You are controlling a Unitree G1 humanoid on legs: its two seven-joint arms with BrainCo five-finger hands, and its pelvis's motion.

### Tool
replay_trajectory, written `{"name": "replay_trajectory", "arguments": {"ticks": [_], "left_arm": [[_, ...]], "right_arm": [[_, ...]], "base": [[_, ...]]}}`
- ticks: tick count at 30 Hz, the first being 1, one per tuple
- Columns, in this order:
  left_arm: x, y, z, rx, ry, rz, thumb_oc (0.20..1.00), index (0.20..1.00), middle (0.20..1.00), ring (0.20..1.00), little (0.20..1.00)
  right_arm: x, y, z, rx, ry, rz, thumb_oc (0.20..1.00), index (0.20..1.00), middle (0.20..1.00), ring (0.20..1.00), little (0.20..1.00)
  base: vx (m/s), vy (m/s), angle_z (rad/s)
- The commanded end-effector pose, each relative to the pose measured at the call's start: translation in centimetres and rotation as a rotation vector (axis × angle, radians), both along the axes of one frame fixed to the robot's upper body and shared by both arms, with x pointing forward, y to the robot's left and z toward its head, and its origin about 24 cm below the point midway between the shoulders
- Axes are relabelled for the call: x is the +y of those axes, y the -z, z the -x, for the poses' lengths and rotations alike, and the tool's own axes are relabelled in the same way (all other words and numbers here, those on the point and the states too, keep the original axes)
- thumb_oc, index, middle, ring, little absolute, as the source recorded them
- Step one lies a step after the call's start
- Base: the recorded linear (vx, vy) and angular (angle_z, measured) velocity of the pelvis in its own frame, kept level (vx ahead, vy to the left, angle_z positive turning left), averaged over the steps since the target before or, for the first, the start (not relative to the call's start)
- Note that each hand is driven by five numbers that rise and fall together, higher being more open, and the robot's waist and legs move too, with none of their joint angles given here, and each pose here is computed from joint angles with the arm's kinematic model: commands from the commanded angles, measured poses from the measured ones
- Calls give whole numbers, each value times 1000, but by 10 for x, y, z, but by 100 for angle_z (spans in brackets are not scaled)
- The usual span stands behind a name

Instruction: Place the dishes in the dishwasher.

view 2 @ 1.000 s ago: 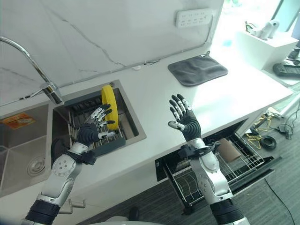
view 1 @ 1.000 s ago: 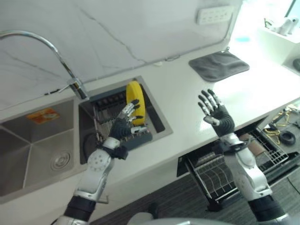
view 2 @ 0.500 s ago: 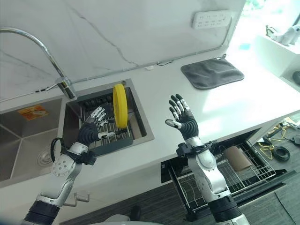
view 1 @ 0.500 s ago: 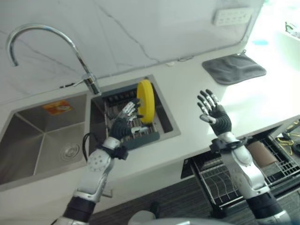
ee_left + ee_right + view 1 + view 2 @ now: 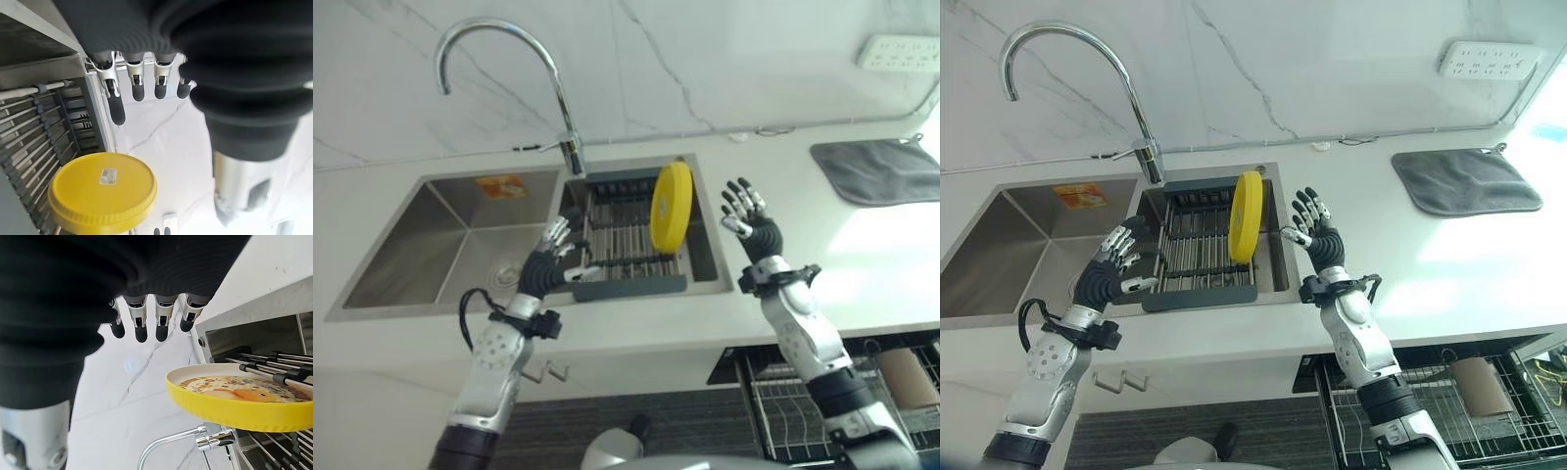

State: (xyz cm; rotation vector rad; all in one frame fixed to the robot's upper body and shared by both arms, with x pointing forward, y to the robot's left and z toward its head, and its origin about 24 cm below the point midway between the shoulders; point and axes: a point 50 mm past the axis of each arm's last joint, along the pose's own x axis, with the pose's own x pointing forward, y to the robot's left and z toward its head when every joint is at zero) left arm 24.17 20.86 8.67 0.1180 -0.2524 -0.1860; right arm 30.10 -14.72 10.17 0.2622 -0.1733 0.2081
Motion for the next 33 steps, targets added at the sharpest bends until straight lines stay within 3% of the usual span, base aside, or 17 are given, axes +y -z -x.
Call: {"name": "replay_trajectory", "arguments": {"ticks": [1, 33], "left_arm": [[5, -29, -1, -154, 33, -76, 1000, 1000, 1000, 1000, 1000], [-1, -23, 0, -119, 119, -170, 1000, 1000, 1000, 1000, 1000]], "right_arm": [[5, -18, -3, -72, -24, -54, 1000, 1000, 1000, 1000, 1000], [13, -5, -16, 33, -7, -40, 1000, 1000, 1000, 1000, 1000]], "base": [[0, 0, 0], [38, 4, 4]]}}
